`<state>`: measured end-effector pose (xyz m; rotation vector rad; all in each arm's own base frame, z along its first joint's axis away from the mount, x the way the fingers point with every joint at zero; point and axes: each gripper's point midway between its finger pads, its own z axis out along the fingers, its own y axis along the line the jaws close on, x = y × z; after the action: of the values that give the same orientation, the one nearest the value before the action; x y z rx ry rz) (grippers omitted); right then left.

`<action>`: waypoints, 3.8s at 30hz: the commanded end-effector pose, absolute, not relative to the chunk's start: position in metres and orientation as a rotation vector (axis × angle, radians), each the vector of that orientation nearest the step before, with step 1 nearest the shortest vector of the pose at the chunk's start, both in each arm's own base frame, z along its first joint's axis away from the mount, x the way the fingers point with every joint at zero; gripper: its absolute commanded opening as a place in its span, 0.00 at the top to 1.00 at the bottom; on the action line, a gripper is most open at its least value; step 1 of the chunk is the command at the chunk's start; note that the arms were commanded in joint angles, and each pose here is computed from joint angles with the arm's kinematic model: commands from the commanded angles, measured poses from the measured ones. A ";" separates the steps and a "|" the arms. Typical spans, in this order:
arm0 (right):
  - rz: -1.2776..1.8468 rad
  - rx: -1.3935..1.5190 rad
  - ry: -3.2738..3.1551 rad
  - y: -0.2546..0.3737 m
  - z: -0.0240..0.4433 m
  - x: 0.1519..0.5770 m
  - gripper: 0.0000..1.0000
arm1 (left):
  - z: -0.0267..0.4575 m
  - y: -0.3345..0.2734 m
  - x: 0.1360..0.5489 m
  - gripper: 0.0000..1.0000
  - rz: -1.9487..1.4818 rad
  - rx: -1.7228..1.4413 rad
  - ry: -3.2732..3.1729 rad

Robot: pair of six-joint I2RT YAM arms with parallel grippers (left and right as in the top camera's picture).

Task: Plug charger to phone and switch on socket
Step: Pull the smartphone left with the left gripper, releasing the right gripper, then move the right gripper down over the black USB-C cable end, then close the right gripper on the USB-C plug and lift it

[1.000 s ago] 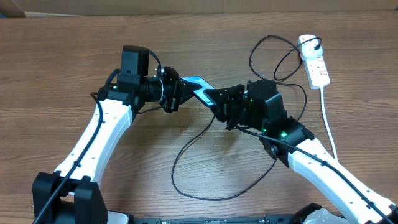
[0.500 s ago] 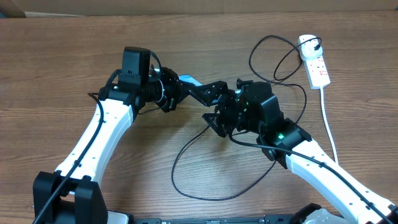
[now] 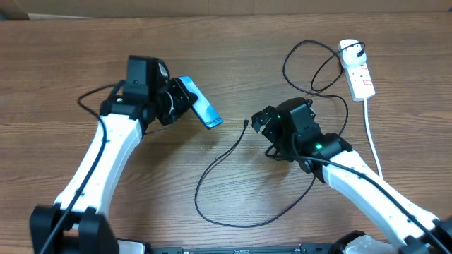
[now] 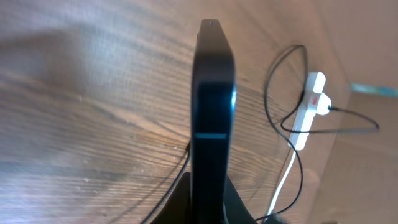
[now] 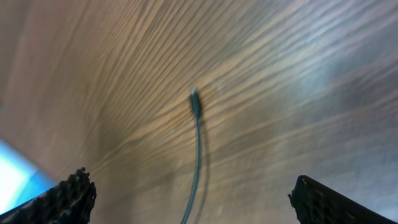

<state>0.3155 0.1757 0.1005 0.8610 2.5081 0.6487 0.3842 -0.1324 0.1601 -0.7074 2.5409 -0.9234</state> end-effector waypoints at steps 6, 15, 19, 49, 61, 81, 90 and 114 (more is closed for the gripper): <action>0.596 0.524 2.616 0.201 0.058 0.333 0.21 | 0.233 -0.084 0.331 0.96 -0.576 -0.470 2.418; 0.692 0.375 2.722 0.227 0.066 0.335 0.39 | 0.196 -0.063 0.312 0.96 -0.373 -0.526 2.578; 0.570 0.358 2.846 0.229 0.062 0.348 0.39 | 0.196 -0.063 0.313 0.96 -0.373 -0.521 2.577; 0.553 0.436 2.982 0.232 -0.004 0.363 0.70 | 0.194 -0.064 0.311 0.96 -0.377 -0.502 2.591; 0.552 0.434 2.977 0.231 -0.004 0.364 0.85 | 0.194 -0.064 0.311 0.96 -0.377 -0.502 2.592; 1.068 0.197 2.979 0.259 0.054 0.347 0.96 | 0.216 -0.100 0.325 0.96 -0.663 -0.391 2.519; 1.604 -0.262 2.792 0.268 0.140 0.303 0.96 | 0.271 -0.137 0.341 0.96 -1.136 -0.260 2.316; 2.265 -0.723 2.112 0.275 0.225 0.246 0.96 | 0.310 -0.084 0.336 0.96 -1.453 -0.292 2.140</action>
<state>0.2430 0.2734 0.2076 -0.7565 2.1838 2.1851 0.3407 -0.0790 0.3003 -0.3306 2.1584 -1.3939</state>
